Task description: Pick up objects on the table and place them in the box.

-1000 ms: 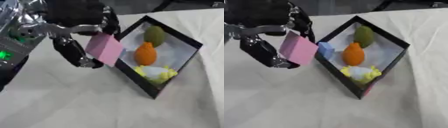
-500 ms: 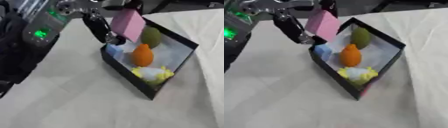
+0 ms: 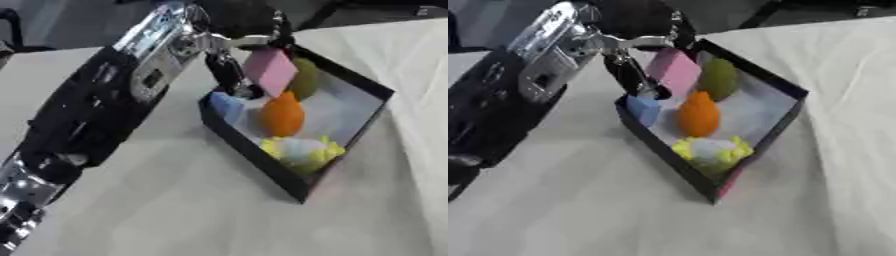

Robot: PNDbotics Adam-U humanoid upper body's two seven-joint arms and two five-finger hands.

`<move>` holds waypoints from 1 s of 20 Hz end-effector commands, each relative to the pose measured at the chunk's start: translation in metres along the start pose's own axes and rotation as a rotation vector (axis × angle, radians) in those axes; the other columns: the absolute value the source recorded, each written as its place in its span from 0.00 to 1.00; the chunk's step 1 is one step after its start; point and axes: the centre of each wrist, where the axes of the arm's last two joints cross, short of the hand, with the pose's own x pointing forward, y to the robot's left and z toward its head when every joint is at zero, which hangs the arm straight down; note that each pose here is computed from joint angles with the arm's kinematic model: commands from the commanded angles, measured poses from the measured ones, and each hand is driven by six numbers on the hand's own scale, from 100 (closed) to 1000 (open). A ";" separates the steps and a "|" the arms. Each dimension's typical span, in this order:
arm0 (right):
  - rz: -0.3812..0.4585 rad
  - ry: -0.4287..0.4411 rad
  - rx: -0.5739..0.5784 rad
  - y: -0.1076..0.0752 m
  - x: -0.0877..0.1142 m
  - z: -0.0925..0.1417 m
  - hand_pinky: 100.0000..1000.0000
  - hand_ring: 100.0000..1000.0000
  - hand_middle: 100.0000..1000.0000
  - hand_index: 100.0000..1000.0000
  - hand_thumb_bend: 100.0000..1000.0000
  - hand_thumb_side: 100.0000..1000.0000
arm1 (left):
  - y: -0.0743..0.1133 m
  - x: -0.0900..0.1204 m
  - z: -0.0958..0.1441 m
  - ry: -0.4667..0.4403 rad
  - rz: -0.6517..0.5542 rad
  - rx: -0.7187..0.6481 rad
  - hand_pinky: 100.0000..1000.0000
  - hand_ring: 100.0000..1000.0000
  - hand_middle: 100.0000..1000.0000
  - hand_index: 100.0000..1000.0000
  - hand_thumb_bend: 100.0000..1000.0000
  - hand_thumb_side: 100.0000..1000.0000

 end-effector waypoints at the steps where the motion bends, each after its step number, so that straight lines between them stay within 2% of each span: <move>1: 0.007 -0.028 0.012 0.000 0.009 -0.003 0.89 0.71 0.80 0.90 0.00 0.47 | 0.000 -0.003 -0.001 -0.007 -0.019 0.002 0.78 0.74 0.69 0.77 0.34 0.24; 3: 0.007 -0.026 0.011 -0.001 0.009 -0.003 0.89 0.71 0.80 0.90 0.00 0.47 | -0.006 -0.004 -0.001 -0.007 -0.014 -0.006 0.81 0.80 0.76 0.84 0.46 0.35; 4: 0.008 -0.026 0.011 -0.001 0.008 -0.003 0.89 0.71 0.80 0.90 0.00 0.47 | -0.008 -0.005 -0.001 -0.006 -0.013 -0.011 0.83 0.84 0.80 0.87 0.56 0.46; 6: 0.009 -0.025 0.009 -0.001 0.008 -0.002 0.89 0.71 0.80 0.90 0.00 0.47 | -0.011 -0.007 0.000 0.008 -0.011 -0.018 0.84 0.86 0.82 0.89 0.64 0.51; 8: 0.009 -0.024 0.008 -0.001 0.008 -0.002 0.89 0.71 0.80 0.90 0.00 0.47 | -0.015 -0.009 0.002 0.028 -0.009 -0.027 0.84 0.86 0.82 0.89 0.66 0.52; 11: 0.012 -0.022 0.004 -0.002 0.007 -0.001 0.89 0.71 0.80 0.90 0.00 0.48 | -0.019 -0.011 0.007 0.054 0.026 0.003 0.83 0.84 0.80 0.87 0.50 0.47; 14: 0.018 -0.024 -0.005 -0.004 0.007 0.001 0.89 0.71 0.80 0.90 0.00 0.48 | -0.013 -0.016 0.026 0.100 0.108 0.125 0.81 0.81 0.77 0.85 0.31 0.43; 15: 0.020 -0.028 -0.012 -0.004 0.008 0.001 0.89 0.71 0.80 0.90 0.00 0.48 | -0.010 -0.020 0.038 0.129 0.156 0.186 0.79 0.80 0.76 0.84 0.18 0.43; 16: 0.022 -0.031 -0.020 -0.005 0.008 0.002 0.89 0.71 0.80 0.90 0.00 0.48 | -0.006 -0.023 0.052 0.163 0.210 0.250 0.78 0.79 0.76 0.84 0.11 0.45; 17: 0.024 -0.034 -0.029 -0.006 0.008 0.003 0.89 0.71 0.80 0.90 0.00 0.48 | -0.002 -0.027 0.068 0.209 0.261 0.315 0.78 0.78 0.76 0.84 0.03 0.51; 20: 0.030 -0.036 -0.056 -0.009 0.008 0.006 0.89 0.71 0.80 0.90 0.00 0.48 | 0.005 -0.031 0.110 0.247 0.505 0.519 0.79 0.78 0.76 0.85 0.00 0.62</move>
